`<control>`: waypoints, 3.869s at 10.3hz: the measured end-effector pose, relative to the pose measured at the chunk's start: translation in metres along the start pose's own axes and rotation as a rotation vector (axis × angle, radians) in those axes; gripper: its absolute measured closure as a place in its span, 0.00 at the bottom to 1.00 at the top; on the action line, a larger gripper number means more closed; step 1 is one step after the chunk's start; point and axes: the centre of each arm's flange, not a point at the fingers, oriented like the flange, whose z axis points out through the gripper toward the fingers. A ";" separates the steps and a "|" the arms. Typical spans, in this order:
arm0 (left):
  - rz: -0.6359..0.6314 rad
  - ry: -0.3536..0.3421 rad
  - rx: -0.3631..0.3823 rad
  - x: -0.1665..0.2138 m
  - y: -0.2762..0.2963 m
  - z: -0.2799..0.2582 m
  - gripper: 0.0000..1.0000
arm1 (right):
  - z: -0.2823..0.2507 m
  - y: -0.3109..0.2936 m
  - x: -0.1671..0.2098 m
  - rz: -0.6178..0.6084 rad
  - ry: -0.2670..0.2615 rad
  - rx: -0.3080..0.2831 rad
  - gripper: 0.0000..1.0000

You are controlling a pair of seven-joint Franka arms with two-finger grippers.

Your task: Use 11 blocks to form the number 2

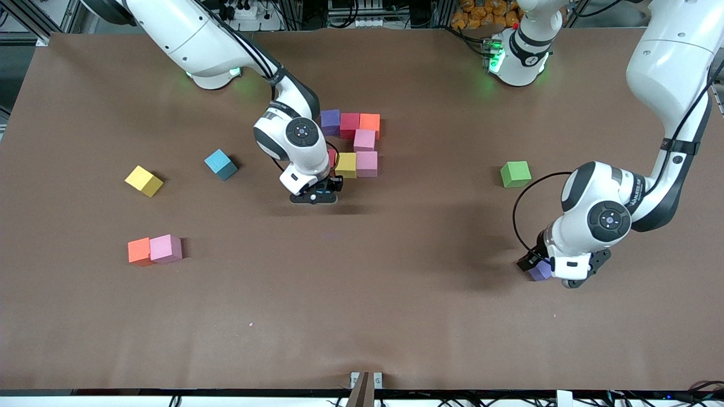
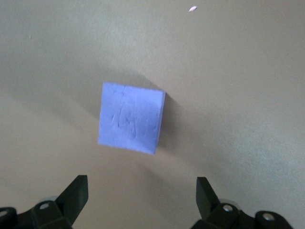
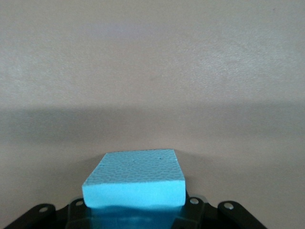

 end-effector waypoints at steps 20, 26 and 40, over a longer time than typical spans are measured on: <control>0.088 0.095 0.078 0.037 -0.060 -0.082 0.00 | 0.000 -0.001 -0.002 0.111 -0.015 -0.019 0.43; 0.253 0.050 0.059 -0.008 -0.100 -0.120 0.00 | -0.001 -0.012 -0.012 0.111 -0.024 -0.014 0.43; 0.586 -0.008 0.012 -0.033 -0.112 -0.201 0.00 | -0.001 -0.012 -0.013 0.103 -0.024 -0.015 0.43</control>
